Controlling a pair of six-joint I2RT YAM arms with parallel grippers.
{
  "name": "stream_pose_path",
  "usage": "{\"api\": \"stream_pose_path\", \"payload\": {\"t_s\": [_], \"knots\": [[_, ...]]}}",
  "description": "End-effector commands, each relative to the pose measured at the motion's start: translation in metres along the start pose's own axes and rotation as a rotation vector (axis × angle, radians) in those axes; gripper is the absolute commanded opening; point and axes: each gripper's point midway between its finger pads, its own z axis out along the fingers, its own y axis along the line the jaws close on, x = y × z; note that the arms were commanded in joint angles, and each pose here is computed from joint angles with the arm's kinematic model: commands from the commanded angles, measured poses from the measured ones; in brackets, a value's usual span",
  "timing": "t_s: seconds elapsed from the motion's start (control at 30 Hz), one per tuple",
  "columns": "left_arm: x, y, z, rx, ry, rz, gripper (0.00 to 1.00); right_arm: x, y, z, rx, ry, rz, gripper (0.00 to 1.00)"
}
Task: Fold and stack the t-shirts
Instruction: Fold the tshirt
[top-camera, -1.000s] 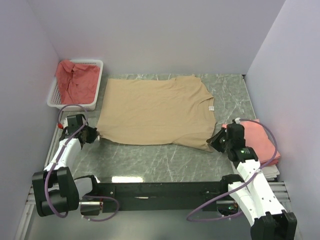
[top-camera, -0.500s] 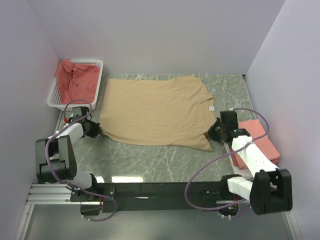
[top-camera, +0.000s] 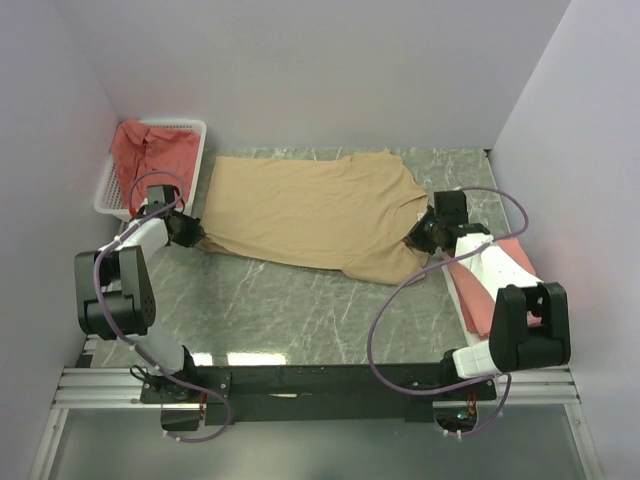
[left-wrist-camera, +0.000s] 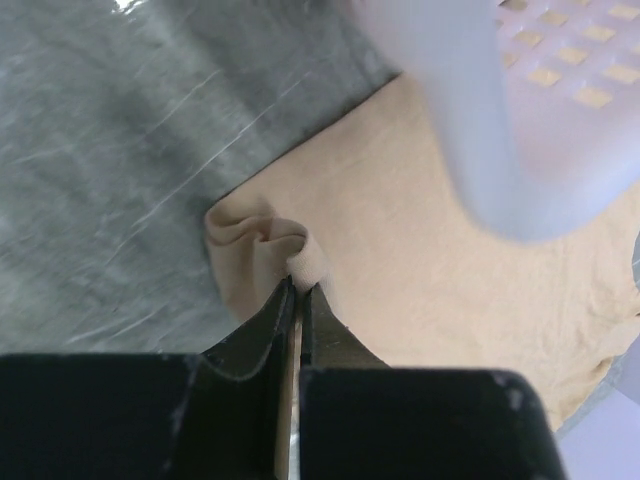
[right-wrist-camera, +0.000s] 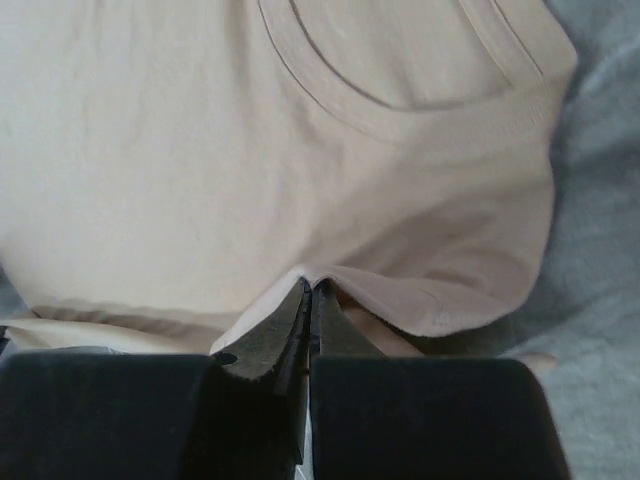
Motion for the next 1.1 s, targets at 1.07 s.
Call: {"api": "stream_pose_path", "payload": {"t_s": [1.07], "knots": [[-0.033, -0.052, 0.019, 0.015, -0.034, -0.006, 0.06, -0.086, 0.047, 0.022, -0.1, -0.076, 0.038, 0.0]]}}
